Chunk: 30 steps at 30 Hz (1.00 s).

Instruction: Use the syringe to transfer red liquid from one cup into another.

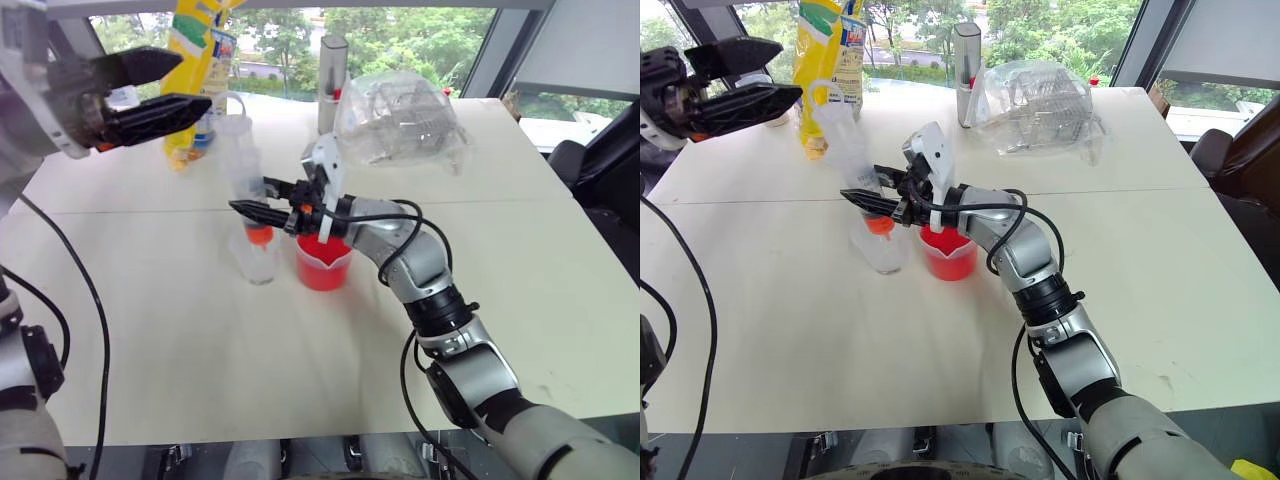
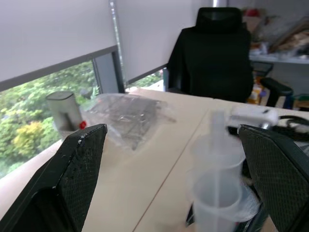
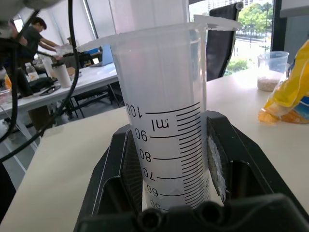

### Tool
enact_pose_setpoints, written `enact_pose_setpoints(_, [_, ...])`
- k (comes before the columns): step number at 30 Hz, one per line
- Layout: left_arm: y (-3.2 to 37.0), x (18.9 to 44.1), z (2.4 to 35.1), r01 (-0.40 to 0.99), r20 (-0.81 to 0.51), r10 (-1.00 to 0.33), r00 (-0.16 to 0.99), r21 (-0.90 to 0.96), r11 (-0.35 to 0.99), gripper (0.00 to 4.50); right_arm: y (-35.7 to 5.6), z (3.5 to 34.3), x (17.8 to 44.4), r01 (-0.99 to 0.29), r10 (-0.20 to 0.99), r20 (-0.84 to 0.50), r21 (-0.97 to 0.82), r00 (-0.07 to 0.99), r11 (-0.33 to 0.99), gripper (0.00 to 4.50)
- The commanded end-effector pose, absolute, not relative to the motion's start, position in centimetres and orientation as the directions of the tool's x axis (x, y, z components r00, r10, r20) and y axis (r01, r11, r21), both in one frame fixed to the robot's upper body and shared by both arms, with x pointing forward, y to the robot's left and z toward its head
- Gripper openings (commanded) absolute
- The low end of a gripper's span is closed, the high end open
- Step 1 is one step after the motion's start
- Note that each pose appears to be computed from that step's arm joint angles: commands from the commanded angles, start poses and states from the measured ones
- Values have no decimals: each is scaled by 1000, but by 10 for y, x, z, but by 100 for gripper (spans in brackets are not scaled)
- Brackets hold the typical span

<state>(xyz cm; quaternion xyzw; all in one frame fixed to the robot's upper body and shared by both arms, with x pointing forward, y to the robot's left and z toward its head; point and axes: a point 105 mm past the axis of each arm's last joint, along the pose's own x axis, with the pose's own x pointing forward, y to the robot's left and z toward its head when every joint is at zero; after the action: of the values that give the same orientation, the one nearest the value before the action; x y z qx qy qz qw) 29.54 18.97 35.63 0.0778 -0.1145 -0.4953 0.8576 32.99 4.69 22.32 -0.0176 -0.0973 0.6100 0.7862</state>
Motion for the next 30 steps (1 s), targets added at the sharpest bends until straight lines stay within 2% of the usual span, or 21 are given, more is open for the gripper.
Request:
enact_pose_setpoints(1, [183, 286, 368, 828, 146, -876, 459, 287, 481, 447, 52, 230, 324, -955, 965, 166, -184, 202, 231, 145])
enact_pose_setpoints(14, [169, 300, 339, 846, 73, -882, 465, 256, 467, 447, 54, 227, 326, -954, 967, 155, -193, 201, 229, 145])
enact_pose_setpoints(17, [169, 300, 341, 844, 79, -881, 467, 256, 470, 363, 54, 227, 326, -954, 968, 153, -196, 201, 229, 145])
enact_pose_setpoints(24, [170, 296, 341, 854, 79, -888, 452, 249, 457, 3, 54, 225, 326, -954, 969, 145, -197, 200, 227, 145])
enact_pose_setpoints(30, [167, 293, 333, 868, 43, -898, 438, 239, 435, 3, 54, 226, 326, -954, 970, 145, -199, 197, 224, 145])
